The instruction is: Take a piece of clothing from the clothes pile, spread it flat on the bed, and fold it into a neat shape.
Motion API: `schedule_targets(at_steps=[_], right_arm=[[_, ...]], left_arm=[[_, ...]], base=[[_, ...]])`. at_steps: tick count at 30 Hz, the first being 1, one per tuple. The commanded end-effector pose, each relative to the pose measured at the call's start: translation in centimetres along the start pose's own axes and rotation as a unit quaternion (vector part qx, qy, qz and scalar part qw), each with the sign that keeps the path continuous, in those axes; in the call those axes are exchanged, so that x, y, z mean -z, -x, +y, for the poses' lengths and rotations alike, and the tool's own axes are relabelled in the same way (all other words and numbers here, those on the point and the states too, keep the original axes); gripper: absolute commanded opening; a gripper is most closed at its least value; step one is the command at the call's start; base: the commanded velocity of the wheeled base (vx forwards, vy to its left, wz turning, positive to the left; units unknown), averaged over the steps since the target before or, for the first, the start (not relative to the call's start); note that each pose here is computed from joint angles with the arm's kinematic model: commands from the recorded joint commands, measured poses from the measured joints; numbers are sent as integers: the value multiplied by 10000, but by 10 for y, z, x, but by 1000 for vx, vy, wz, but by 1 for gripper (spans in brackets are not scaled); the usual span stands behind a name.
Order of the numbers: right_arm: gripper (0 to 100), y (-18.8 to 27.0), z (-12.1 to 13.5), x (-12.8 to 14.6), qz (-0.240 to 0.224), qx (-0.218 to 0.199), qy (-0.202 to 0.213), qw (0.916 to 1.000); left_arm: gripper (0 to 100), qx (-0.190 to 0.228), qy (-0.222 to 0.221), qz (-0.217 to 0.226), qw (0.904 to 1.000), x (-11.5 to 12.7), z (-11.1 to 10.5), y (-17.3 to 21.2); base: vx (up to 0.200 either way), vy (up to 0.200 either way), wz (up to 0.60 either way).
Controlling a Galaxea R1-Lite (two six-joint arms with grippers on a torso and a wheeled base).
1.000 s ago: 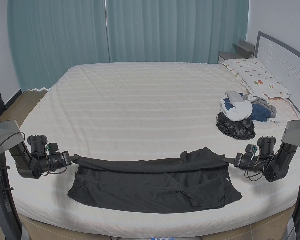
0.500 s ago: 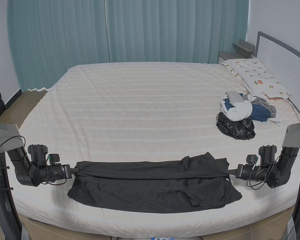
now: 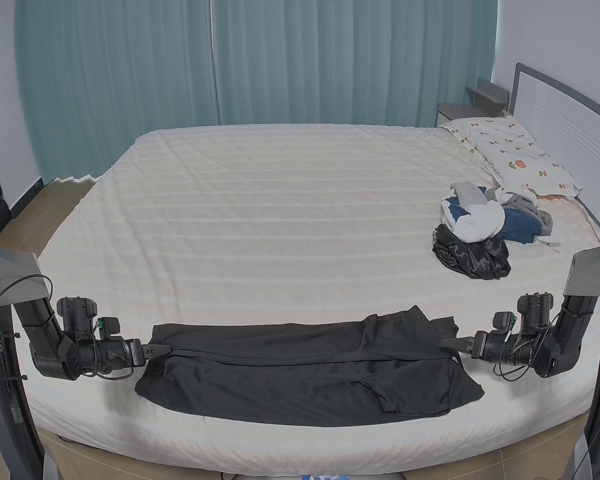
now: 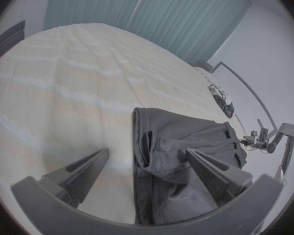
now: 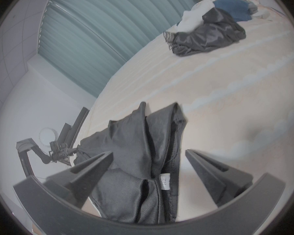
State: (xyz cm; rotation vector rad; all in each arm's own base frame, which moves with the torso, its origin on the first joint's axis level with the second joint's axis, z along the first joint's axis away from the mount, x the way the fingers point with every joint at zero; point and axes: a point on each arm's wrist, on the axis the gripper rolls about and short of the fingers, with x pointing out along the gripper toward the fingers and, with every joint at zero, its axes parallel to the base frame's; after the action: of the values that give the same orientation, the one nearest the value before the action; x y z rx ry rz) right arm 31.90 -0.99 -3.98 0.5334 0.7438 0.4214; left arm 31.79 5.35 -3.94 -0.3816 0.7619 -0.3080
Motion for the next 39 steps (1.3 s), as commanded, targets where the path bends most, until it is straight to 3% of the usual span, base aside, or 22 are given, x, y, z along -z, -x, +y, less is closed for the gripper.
schedule_targets(at_steps=[1,6,7,8,9,12,15,21,26,39], right_arm=[[100,15,1,-14,-332,11,9,9994],[100,25,5,-27,-585,-29,-234,9980],[100,30,9,-38,-782,-83,-547,9954],[100,30,9,-38,-782,-83,-547,9954],[100,28,13,-44,-862,-111,-697,9938],[100,16,20,-52,-878,-162,-754,9932],[100,-1,16,-56,-871,-87,-978,9914],[100,-22,2,-60,-889,-142,-1534,9840],[100,-29,-3,-56,-823,-124,-1638,9830],[100,-29,-2,-50,-775,-90,-1668,9829]], left_arm=[[100,-29,73,-26,10000,3,-2,9],[100,-109,146,-138,9997,1,-1,23],[100,-115,365,-365,9986,-10,-6,33],[100,-115,365,-365,9986,-10,-6,33],[100,-35,841,-682,9941,-27,-15,42],[100,217,1608,-1093,9807,-58,-37,42],[100,202,2051,-1346,9692,-80,-51,31],[100,-41,2308,-704,9705,-77,-49,-12],[100,-253,2417,-197,9698,-67,-49,-28],[100,-755,2302,-123,9701,-61,-41,-31]], base=[[0,0,0],[0,0,0],[0,0,0],[0,0,0],[0,0,0],[0,0,0],[0,0,0],[0,0,0],[0,0,0],[0,0,0]])
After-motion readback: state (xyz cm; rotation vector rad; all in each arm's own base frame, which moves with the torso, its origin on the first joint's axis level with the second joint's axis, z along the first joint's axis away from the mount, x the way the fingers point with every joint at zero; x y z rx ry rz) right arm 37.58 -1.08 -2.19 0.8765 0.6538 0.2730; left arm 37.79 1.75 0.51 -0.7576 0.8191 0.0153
